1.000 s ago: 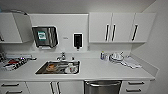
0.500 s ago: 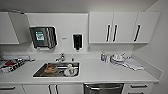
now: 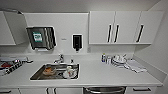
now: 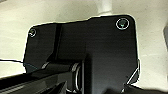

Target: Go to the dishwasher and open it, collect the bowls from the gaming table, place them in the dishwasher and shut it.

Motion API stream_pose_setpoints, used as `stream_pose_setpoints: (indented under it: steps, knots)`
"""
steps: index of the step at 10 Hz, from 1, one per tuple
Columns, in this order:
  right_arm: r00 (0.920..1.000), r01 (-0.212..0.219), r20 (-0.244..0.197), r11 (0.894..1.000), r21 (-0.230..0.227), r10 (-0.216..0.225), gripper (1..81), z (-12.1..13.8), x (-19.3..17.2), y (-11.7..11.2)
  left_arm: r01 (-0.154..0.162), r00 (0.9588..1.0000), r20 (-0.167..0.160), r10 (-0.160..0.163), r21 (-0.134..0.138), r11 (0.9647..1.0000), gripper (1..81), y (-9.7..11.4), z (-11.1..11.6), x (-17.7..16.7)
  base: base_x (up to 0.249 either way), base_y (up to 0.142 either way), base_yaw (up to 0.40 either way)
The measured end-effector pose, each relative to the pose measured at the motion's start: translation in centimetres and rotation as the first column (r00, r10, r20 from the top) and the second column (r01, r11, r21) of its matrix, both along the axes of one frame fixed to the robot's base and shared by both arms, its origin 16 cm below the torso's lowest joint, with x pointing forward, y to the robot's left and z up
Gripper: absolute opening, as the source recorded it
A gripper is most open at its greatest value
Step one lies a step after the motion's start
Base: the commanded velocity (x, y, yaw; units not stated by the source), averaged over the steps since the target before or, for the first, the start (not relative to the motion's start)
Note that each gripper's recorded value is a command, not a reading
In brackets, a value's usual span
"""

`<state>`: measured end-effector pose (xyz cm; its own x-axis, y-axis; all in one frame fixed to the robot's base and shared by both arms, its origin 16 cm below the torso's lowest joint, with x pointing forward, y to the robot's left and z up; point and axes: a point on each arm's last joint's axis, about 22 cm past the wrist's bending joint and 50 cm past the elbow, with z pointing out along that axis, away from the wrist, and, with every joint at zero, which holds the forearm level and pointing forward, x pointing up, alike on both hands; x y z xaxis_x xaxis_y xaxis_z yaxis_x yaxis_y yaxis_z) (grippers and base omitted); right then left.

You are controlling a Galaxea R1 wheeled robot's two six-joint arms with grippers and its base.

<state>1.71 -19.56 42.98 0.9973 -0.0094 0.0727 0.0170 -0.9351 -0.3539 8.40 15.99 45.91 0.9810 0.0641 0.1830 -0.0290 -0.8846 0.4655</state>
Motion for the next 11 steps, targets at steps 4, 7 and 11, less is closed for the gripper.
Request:
stream_pose_setpoints:
  steps: [4, 7, 11]
  knots:
    - [1.0000, 0.001, 0.008, 1.000, 0.000, -0.001, 81.1, 0.0, 0.6, 0.0, -0.002, 1.0000, 0.005, 0.002, 0.000, 1.0000, 81.1, 0.0, 0.0, 0.4, 0.021, 0.000, 0.000]
    - [1.0000, 0.000, -0.001, 1.000, 0.000, 0.000, 81.1, 0.0, 0.0, 0.0, -0.001, 1.0000, -0.001, 0.001, 0.000, 1.0000, 81.1, 0.0, 0.0, 0.1, 0.000, 0.000, 0.000]
    - [0.9999, 0.017, -0.002, 1.000, -0.007, -0.017, 81.1, -0.1, 0.5, -0.2, -0.023, 0.9997, -0.010, 0.023, 0.047, 0.9987, 81.1, 1.9, -0.9, 0.0, 0.000, 0.000, 0.000]
